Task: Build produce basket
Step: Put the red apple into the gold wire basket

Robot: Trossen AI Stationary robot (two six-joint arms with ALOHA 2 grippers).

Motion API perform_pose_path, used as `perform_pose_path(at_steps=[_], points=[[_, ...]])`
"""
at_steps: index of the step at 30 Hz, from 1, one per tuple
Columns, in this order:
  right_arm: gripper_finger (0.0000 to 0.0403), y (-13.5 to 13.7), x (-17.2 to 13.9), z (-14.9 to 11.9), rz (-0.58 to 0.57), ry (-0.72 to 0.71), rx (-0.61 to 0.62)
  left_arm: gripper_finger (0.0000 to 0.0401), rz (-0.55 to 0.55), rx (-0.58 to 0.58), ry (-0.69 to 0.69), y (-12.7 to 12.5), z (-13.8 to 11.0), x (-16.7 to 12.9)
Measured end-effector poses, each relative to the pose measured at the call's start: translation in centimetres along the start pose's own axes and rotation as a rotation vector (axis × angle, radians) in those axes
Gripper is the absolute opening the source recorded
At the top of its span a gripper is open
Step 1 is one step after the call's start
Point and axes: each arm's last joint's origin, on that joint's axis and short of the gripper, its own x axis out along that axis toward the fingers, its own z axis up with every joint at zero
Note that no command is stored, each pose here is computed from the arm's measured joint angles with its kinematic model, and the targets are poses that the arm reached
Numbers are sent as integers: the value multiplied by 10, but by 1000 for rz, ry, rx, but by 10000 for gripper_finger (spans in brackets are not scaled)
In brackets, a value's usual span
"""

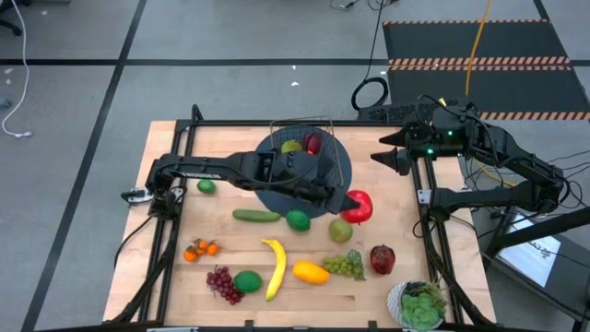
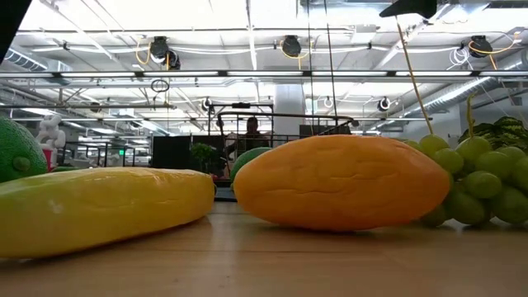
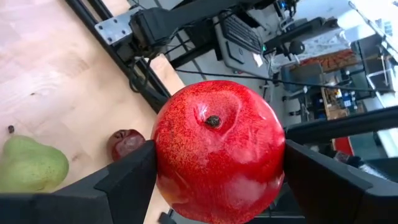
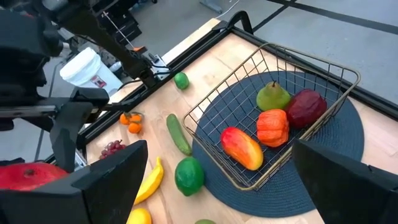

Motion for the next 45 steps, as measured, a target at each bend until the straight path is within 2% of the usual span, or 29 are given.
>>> perform_pose_path(at_steps=[3, 7, 12, 14, 19, 25, 30, 35, 40, 45], points=[[391, 0, 0, 0, 2, -2, 15, 321, 0, 71, 0, 1, 1, 0], [391, 0, 0, 0, 2, -2, 16, 321, 11, 249, -5, 3, 5, 0], [391, 0, 0, 0, 1, -3, 16, 321, 69, 469, 18, 12, 9, -1], [391, 0, 0, 0, 1, -3, 26, 321, 112, 523, 42, 19, 11, -2], [391, -1, 0, 1, -26, -18, 62, 321, 266, 518, 131, 45, 24, -8], [391, -3, 0, 2, -90, -63, 140, 321, 433, 529, 237, 84, 53, -23], [391, 0, 1, 7, -70, -121, 227, 321, 530, 590, 256, 119, 85, -35], [391, 4, 6, 18, -39, -222, 250, 321, 604, 613, 306, 160, 106, -43], [391, 8, 16, 28, -1, -275, 246, 334, 635, 644, 446, 201, 100, -38], [391, 8, 31, 30, -17, -252, 253, 391, 681, 694, 526, 229, 86, -29]])
